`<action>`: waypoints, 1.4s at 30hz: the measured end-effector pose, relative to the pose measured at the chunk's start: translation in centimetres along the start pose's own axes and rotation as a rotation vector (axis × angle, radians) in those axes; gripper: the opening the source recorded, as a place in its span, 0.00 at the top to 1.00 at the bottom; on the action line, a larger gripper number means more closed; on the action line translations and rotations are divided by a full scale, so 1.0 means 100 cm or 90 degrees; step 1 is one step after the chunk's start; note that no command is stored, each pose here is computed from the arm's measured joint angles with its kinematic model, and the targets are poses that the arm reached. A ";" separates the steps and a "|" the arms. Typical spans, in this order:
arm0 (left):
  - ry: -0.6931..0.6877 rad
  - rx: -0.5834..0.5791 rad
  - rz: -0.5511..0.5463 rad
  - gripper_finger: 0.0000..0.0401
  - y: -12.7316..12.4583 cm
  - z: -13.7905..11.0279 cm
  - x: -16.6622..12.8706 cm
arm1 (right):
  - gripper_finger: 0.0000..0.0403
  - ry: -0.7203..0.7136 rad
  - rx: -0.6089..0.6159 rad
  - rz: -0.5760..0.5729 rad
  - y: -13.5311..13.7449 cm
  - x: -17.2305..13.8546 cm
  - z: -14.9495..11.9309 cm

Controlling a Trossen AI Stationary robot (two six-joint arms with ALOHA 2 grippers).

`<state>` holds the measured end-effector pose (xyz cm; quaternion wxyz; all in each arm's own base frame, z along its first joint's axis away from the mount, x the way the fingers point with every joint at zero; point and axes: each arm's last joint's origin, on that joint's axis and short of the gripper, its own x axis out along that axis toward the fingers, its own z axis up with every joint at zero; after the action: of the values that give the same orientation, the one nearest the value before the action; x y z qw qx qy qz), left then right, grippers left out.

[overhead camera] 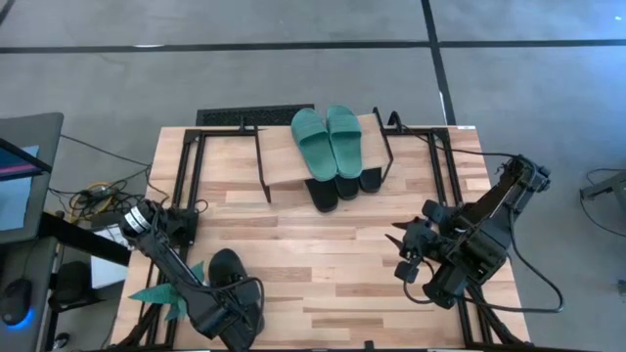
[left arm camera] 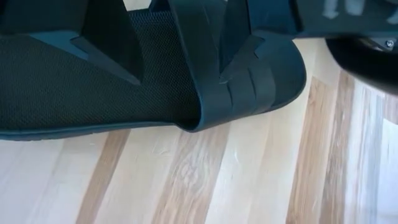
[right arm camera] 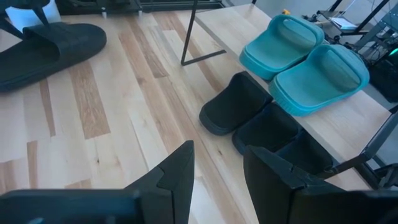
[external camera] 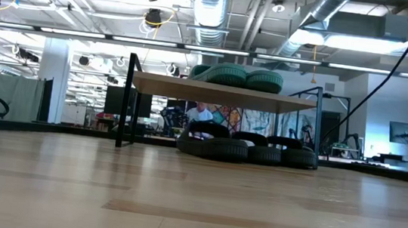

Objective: Pick and place slides into the shelf
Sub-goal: Put the black slide under the shelf

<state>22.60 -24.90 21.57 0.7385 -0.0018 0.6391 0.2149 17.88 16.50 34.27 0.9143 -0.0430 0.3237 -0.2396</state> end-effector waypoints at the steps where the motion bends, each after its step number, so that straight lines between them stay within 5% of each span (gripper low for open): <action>1: 0.000 0.000 0.000 0.52 0.000 0.000 0.000 | 0.68 0.000 0.001 0.001 0.000 0.000 0.000; 42: 0.018 0.022 0.036 0.52 0.003 -0.015 0.020 | 0.68 -0.003 0.006 0.006 0.001 -0.001 0.000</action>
<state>21.31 -24.43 19.47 0.7228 0.0262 0.6531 0.2244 17.92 16.63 34.30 0.9164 -0.0380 0.3207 -0.2365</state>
